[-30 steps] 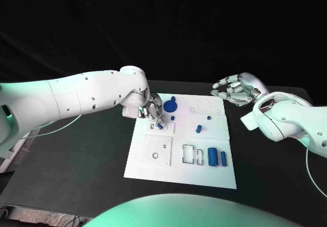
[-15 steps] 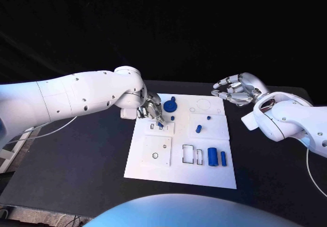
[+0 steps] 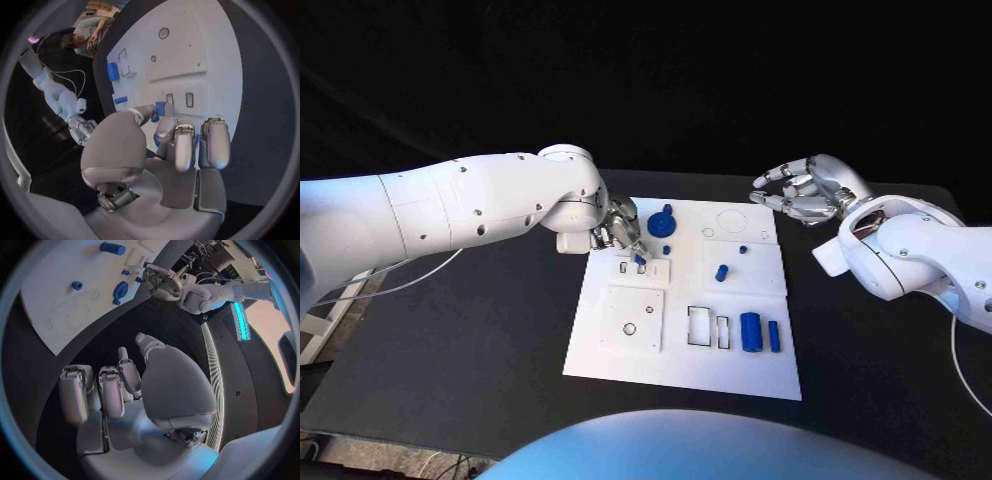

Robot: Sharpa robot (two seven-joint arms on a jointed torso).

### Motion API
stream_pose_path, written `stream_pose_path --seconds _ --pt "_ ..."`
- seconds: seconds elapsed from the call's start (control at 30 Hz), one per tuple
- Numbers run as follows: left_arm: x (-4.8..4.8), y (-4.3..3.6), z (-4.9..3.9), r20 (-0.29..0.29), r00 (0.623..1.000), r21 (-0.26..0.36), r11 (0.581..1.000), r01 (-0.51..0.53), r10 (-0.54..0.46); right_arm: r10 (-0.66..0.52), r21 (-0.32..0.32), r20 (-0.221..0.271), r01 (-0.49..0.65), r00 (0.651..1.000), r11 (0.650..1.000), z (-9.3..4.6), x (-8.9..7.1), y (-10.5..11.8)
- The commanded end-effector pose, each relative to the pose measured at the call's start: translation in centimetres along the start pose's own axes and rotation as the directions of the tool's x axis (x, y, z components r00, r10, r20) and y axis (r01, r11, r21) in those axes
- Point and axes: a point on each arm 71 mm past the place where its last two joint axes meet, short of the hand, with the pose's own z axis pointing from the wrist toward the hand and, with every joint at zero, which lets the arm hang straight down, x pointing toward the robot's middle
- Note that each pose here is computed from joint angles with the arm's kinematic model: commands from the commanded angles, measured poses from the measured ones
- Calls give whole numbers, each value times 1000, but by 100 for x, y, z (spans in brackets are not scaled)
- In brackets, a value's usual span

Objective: Assemble the parts on the task board

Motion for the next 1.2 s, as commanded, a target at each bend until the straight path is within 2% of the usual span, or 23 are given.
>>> stream_pose_path --seconds 0.03,0.5,0.87,1.2 --pt "7 -42 26 8 999 20 999 37 -37 -9 -8 -14 9 1000 1000 -1 14 5" --pt "43 -72 66 -2 1000 13 1000 17 -17 -10 -7 -14 10 1000 1000 -6 12 3" --pt "75 -45 66 -28 999 1 1000 -19 19 -10 -7 -14 10 1000 1000 -8 8 0" --pt "76 -30 67 -18 999 -11 999 -50 50 -10 -7 -13 10 1000 1000 -7 8 0"
